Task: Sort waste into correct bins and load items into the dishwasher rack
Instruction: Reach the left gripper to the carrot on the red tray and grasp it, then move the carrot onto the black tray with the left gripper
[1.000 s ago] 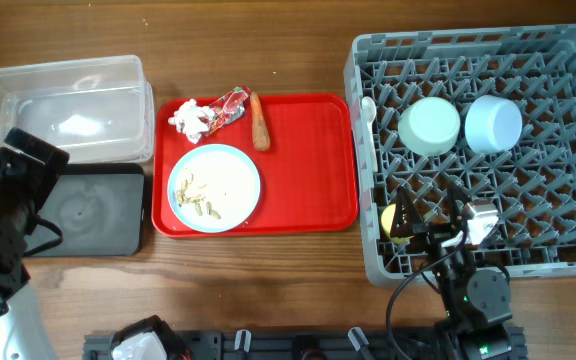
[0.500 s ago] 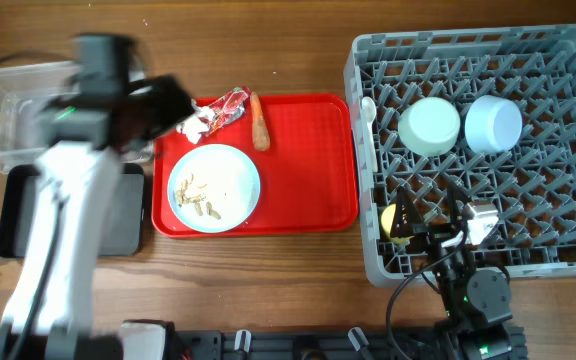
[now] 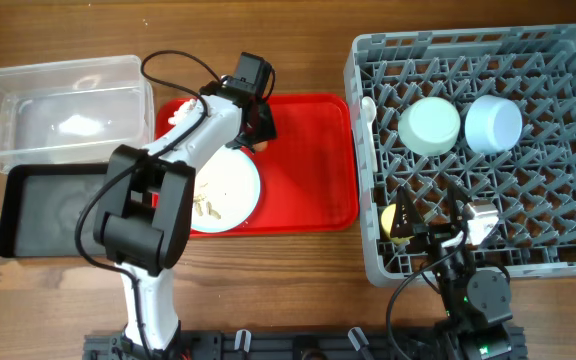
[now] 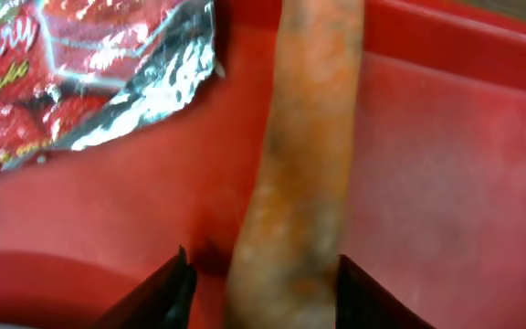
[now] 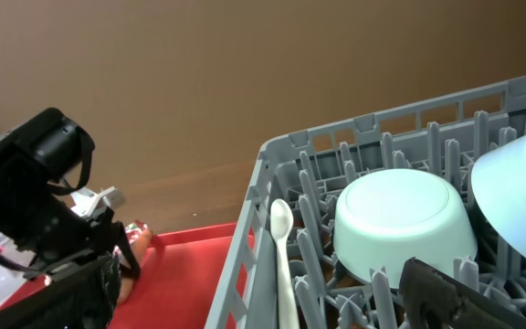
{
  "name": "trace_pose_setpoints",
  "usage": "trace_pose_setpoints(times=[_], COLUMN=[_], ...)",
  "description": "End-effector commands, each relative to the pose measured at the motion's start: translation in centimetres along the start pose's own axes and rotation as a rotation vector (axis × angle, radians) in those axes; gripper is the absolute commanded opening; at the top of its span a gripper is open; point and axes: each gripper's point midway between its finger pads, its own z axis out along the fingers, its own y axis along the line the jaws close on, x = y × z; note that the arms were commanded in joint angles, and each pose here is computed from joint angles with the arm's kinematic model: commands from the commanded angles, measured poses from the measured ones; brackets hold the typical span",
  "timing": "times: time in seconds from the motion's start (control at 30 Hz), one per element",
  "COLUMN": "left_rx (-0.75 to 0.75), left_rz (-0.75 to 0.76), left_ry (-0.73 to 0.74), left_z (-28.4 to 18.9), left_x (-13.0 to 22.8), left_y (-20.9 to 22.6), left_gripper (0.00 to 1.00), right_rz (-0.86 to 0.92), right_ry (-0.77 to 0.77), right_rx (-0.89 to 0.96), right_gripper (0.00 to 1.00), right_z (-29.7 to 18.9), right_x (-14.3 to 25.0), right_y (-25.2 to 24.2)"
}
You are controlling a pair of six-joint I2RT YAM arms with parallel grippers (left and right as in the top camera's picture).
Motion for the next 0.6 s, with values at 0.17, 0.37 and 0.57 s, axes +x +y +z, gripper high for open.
trace_pose_setpoints(times=[0.17,0.37,0.57], left_rx=[0.029,0.052,-0.32], left_rz=[0.023,-0.115,-0.59], left_ry=[-0.044,-0.117,-0.057], left_z=[-2.4,-13.5,-21.0], left_x=[-1.6,-4.0,1.0], left_y=[-0.9,1.3,15.8], left_gripper=[0.1,0.09,0.04], right_rz=[-0.018,-0.017,-0.017], right_ry=[-0.013,-0.013,-0.013], right_rx=[-0.02,-0.02,-0.02], right_gripper=[1.0,1.0,1.0], right_z=[-0.1,-0.1,-0.1], right_x=[-0.3,-0.3,-0.3], right_y=[0.4,0.4,0.4])
